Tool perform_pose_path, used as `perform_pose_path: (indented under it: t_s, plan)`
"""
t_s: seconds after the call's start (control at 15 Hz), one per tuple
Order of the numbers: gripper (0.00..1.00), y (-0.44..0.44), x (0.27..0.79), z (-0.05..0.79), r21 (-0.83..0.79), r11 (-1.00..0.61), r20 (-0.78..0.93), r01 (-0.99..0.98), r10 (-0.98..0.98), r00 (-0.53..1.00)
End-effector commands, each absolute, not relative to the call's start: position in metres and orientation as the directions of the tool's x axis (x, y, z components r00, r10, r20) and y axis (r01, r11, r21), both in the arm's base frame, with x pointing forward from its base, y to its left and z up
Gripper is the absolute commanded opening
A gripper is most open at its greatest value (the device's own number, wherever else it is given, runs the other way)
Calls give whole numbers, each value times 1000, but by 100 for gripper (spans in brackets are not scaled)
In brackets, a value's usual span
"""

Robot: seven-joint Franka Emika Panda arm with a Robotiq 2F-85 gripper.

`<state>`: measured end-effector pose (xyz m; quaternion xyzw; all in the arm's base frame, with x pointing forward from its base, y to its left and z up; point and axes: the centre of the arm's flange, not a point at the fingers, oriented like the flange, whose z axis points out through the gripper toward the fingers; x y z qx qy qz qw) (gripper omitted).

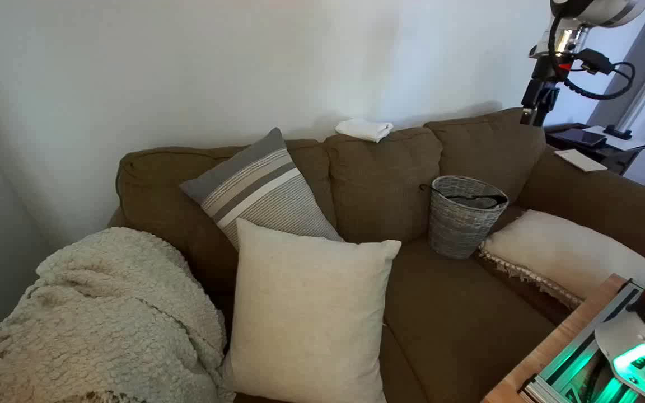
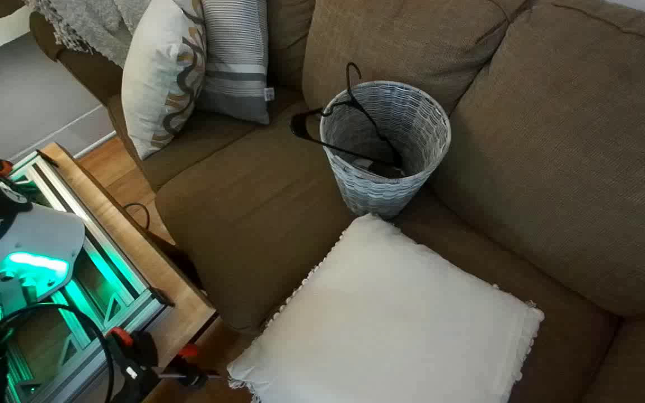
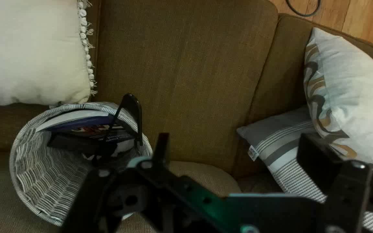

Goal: Take the hanger out of the bucket

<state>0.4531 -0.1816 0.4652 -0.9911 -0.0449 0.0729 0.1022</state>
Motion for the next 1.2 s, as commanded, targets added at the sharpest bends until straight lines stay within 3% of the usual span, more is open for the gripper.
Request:
perform_pose_path:
  t_s: [0.0,0.53,0.73,0.8,1.13]
  plan:
    - [100,-182,453,465,-209,-975,-135,74,103,985]
    - [100,-200,515,382,95,-979,-96,-181,-190,977]
    - [100,-216,528,339,41,-975,-216,-217,-221,951]
    - [100,-201,512,358,64,-979,-142,-196,-203,969]
    - [100,-210,525,329,79,-965,-157,-251,-261,953]
